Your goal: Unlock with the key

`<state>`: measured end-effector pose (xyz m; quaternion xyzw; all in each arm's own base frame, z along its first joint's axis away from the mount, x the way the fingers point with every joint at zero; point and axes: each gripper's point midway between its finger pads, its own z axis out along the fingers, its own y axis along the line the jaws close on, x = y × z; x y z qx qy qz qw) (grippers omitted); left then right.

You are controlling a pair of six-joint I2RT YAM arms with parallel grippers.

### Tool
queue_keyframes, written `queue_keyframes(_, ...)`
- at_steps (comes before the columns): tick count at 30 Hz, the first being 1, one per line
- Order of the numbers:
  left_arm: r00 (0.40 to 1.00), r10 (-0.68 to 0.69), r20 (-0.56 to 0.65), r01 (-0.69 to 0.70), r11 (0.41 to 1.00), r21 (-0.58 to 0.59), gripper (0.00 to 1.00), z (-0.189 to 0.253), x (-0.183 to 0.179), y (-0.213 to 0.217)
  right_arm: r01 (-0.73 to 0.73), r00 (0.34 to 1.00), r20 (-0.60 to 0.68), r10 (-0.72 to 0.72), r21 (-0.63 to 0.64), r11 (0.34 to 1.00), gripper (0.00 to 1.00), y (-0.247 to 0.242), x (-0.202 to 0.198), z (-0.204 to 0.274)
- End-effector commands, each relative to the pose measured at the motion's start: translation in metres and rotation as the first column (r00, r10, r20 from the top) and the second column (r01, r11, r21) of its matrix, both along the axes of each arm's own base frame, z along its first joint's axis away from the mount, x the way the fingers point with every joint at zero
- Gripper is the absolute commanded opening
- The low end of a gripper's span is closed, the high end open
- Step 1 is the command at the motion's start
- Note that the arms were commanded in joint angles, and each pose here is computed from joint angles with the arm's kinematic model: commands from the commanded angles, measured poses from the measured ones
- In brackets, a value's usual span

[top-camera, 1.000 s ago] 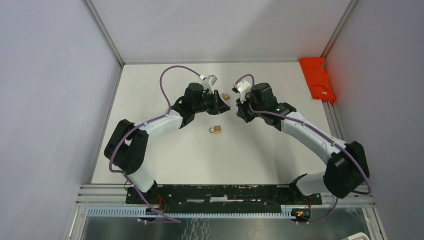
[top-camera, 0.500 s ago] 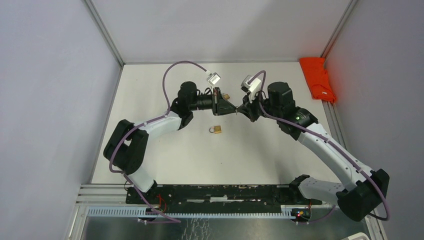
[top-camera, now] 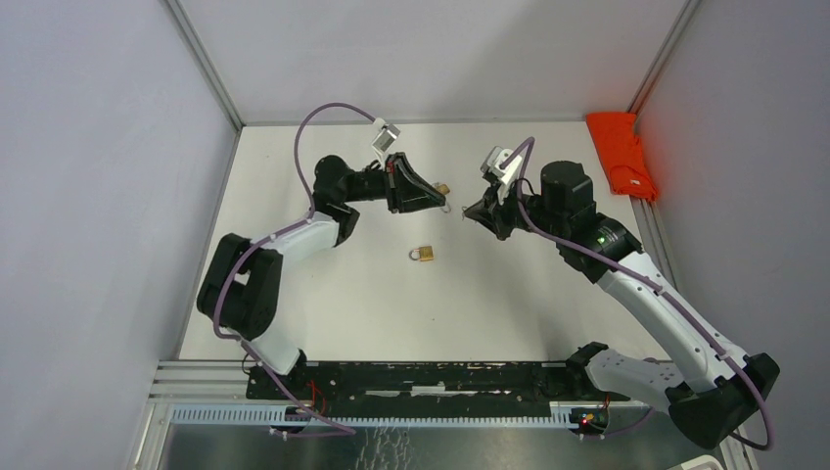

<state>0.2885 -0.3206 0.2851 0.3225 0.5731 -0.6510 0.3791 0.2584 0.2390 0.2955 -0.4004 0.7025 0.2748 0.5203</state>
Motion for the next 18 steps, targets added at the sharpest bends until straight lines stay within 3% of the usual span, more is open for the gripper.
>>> queue_keyframes(1,0.979,-0.176,0.103,0.189,0.974,-0.124,0.30,0.037,-0.031,0.007,-0.090,0.993,0.087,0.085,0.056,0.994,0.00,0.012,-0.006,0.032)
queue_keyframes(4,0.968,-0.244,0.057,0.250,0.958,-0.140,0.38,0.040,-0.036,0.008,-0.135,0.985,0.118,0.126,0.073,0.988,0.00,0.017,-0.009,0.038)
queue_keyframes(18,0.951,-0.258,0.173,0.284,0.947,-0.148,0.39,0.072,-0.069,0.016,-0.330,0.925,0.238,0.297,0.114,0.937,0.00,0.042,-0.018,0.064)
